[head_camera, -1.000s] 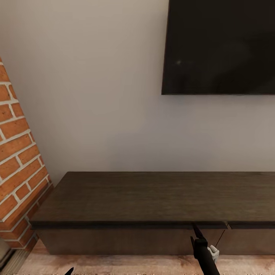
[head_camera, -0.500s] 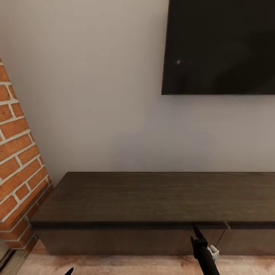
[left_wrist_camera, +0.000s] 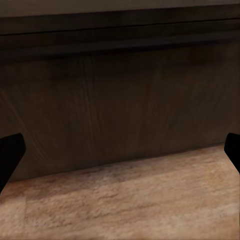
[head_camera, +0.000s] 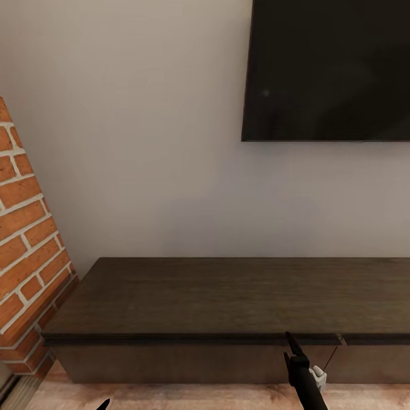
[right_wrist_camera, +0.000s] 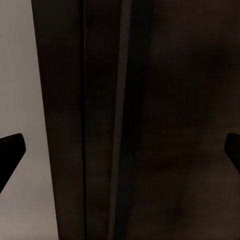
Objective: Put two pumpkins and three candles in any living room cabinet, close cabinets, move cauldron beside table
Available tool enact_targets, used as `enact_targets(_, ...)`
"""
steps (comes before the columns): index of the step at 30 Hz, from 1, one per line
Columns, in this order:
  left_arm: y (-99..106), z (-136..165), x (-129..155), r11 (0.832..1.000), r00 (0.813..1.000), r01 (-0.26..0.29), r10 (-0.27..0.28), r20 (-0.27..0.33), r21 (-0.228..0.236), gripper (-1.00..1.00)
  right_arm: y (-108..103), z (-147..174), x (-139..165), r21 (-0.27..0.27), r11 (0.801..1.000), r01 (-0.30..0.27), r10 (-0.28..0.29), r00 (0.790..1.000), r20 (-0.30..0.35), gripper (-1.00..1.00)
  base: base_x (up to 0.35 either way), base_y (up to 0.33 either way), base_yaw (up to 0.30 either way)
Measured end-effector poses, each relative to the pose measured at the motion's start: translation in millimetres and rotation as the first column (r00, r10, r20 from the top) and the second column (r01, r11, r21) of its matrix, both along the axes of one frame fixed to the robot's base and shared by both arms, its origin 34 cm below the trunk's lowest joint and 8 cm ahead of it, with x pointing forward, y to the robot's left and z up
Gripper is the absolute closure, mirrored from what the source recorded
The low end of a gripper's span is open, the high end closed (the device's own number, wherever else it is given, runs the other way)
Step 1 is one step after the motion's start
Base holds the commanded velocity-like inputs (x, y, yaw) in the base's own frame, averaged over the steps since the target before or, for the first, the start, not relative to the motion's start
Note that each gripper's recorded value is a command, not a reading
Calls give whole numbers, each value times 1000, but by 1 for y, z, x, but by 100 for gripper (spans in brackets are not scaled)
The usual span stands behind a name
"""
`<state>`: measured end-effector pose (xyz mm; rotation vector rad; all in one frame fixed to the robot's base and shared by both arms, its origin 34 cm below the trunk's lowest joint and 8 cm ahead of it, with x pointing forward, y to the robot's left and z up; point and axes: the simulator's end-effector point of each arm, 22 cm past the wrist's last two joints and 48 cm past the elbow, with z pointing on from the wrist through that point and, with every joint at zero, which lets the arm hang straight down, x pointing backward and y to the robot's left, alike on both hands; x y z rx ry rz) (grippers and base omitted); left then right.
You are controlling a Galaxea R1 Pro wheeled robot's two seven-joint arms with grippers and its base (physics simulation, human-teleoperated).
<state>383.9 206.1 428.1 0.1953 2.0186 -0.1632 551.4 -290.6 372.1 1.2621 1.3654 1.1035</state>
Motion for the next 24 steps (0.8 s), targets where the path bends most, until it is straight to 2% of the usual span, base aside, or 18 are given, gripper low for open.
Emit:
enact_targets(2, 0, 0, 0, 1000, 1000, 0, 0, 0, 0, -100, 0, 0, 0, 0, 1000, 0, 0, 1000, 0, -100, 1, 0, 0)
enact_targets(3, 0, 0, 0, 1000, 1000, 1, -1, 0, 0, -100, 0, 0, 0, 0, 1000, 1, -1, 1000, 0, 100, 0, 0, 0)
enact_targets(24, 0, 0, 0, 1000, 1000, 0, 0, -1, 0, -100, 0, -3, -1, -13, 1000, -1, 1, 1000, -13, 100, 0, 0, 0)
